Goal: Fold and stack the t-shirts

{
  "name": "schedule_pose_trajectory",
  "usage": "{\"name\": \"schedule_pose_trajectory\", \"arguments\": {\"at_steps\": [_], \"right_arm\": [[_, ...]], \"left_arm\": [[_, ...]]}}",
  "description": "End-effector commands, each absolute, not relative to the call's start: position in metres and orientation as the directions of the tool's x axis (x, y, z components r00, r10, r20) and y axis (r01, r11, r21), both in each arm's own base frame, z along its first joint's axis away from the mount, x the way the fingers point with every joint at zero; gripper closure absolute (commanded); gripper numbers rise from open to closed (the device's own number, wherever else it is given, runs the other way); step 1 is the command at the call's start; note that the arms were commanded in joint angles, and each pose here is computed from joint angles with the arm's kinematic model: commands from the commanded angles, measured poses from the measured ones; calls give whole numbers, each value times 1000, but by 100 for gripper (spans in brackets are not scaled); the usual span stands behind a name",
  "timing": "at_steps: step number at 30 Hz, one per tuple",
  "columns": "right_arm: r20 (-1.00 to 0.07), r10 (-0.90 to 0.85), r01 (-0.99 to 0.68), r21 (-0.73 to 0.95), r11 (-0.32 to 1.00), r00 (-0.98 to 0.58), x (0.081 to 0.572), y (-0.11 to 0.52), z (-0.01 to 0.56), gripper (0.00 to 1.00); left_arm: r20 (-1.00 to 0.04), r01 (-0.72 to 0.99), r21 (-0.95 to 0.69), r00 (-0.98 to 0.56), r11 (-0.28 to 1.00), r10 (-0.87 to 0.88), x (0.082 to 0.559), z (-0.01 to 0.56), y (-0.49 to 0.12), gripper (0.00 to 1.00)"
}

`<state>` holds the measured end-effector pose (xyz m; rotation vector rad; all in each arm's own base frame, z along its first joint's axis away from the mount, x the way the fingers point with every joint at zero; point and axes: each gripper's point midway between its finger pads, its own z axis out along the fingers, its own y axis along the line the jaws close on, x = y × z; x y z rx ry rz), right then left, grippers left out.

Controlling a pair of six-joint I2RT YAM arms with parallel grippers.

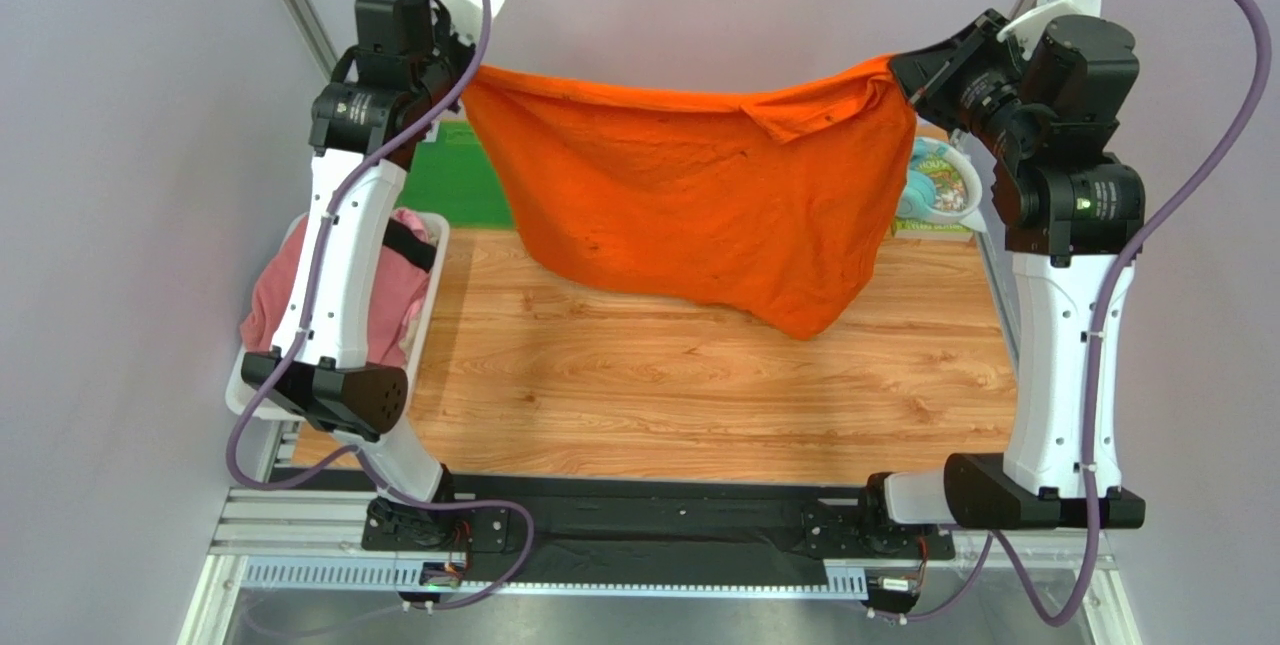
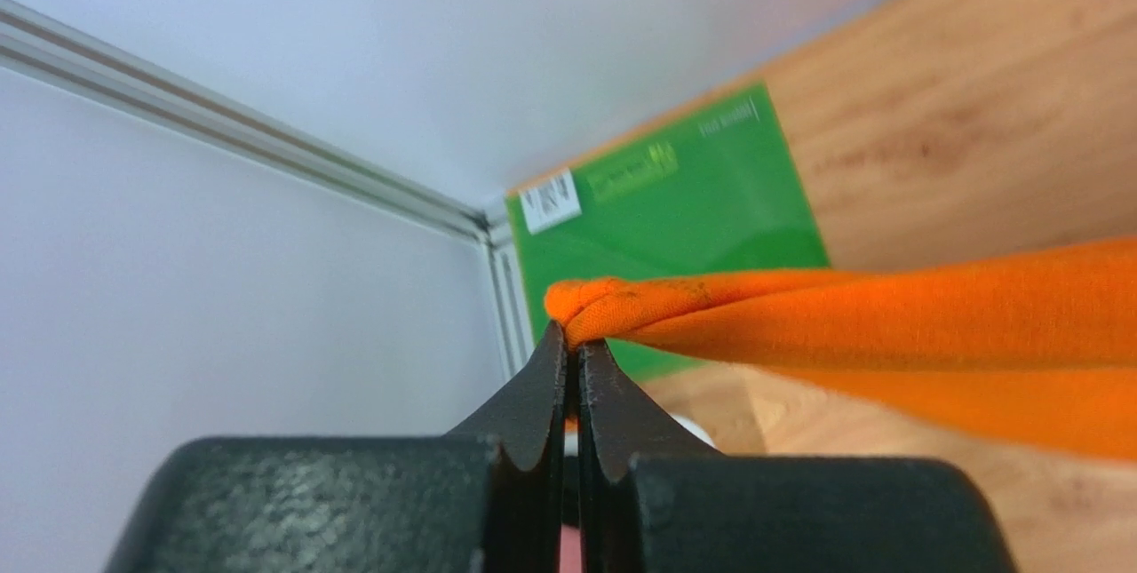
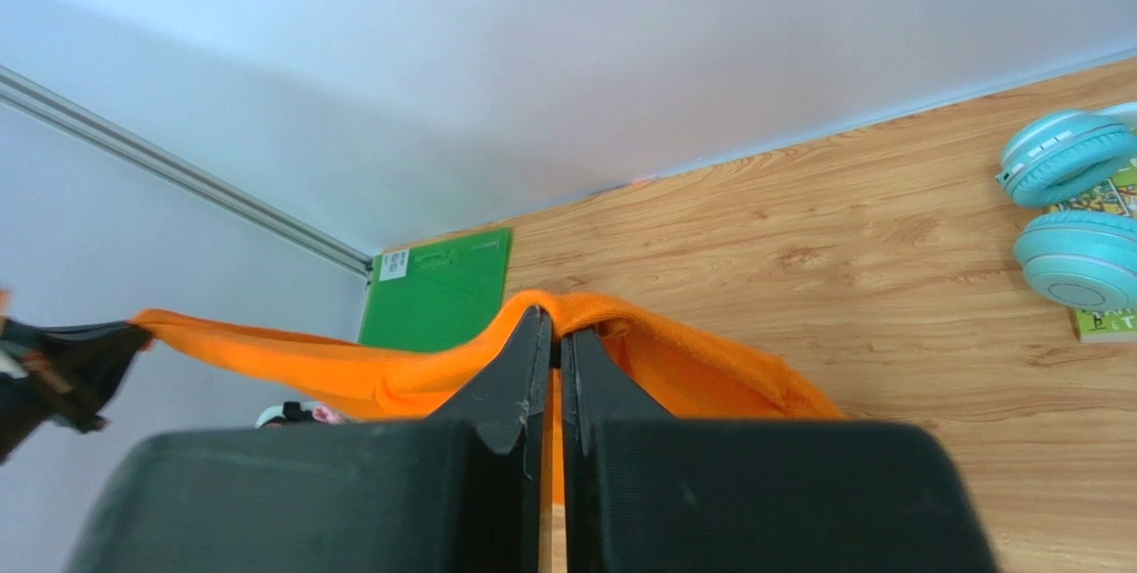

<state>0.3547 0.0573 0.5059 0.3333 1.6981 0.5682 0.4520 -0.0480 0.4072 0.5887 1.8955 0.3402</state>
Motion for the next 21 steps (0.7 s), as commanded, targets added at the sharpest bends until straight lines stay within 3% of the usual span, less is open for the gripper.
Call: {"name": "schedule_pose_trajectory", "arguments": {"at_steps": [1,6,11,14,17,21], "right_arm": [[-845,496,-42,513,857,-200,401,47,487,100],[-820,499,-22,525,851,-280,468,53,444,100],[-828,520,-86,546,834,-209,515,42,477,100],[-849,519,-201,528,825,-98,497,49,531,100],[-860,509,-253,500,828,-33,475,52,559,100],[-866,500,-281,476,833,13,430,53,585,100]], "left_arm": [[-789,214,480,-319,851,525,483,403,-49,100],[-700,211,541,-424,814,575,556,342,-46,100],[-752,66,589,-321,806,576,594,373,-40,100],[-840,-72,524,-212,849,500,586,424,-31,100],[-888,-117,461,-57,880,457,546,492,-31,100],[-901,-82,434,-21,897,434,519,516,-39,100]]}}
